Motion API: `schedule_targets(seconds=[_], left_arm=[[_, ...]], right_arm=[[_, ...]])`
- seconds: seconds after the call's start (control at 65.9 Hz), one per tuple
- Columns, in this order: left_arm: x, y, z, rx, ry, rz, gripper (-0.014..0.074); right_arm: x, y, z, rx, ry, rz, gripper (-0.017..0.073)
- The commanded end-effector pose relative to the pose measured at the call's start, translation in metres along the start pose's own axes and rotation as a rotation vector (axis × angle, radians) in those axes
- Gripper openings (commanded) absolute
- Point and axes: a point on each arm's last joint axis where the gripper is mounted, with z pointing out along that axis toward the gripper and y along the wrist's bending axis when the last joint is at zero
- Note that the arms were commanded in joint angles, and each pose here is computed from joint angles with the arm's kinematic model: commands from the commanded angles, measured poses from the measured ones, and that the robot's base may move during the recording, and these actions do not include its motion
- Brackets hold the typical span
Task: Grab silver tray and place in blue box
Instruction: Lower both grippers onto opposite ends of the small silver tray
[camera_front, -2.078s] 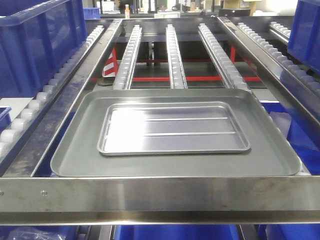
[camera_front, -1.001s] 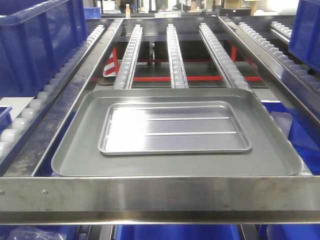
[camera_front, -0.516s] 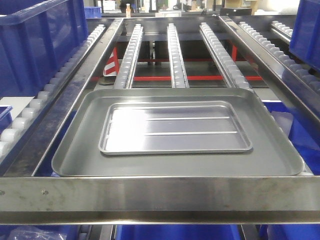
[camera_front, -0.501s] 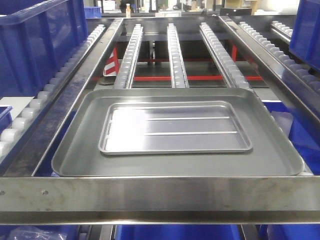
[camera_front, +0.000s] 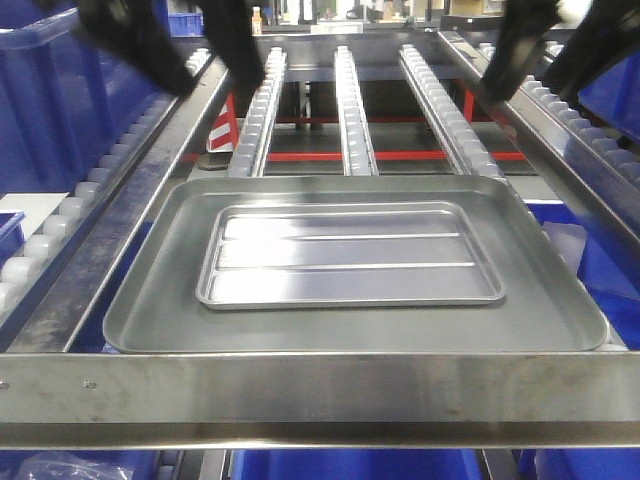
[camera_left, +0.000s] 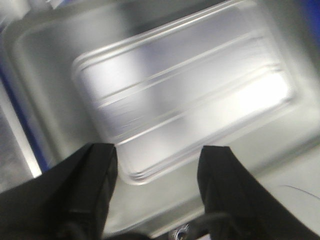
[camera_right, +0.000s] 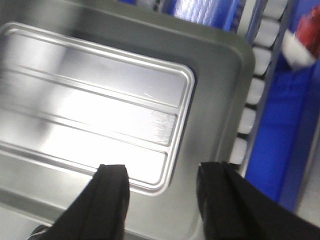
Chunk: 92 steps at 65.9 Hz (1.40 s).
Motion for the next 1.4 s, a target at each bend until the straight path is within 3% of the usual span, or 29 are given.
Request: schedule_targets(seconds=[0.0, 0.046, 0.379, 0.546, 1.38], left_arm=[[-0.017, 0.004, -0.001, -0.085, -0.026, -0.106, 0.0283], [-0.021, 0.004, 0.008, -0.104, -0.005, -0.151, 0.0283], [-0.031, -0.001, 0.063, -0.111, 0.073, -0.193, 0.0283], [-0.026, 0.001, 0.081, -0.129, 0.102, -0.266, 0.0283], [-0.015, 0.018, 0.122, -0.172, 0.182, -0.299, 0.0281]], right_arm=[[-0.02, -0.002, -0.001, 0.004, -0.053, 0.041, 0.0427], [-0.022, -0.001, 0.009, 0.009, -0.026, 0.046, 0.0427], [-0.029, -0.014, 0.057, 0.049, 0.073, 0.118, 0.0427], [-0.029, -0.018, 0.07, 0.056, 0.08, 0.126, 0.0427], [-0.015, -0.018, 0.127, 0.057, 0.134, 0.122, 0.0409]])
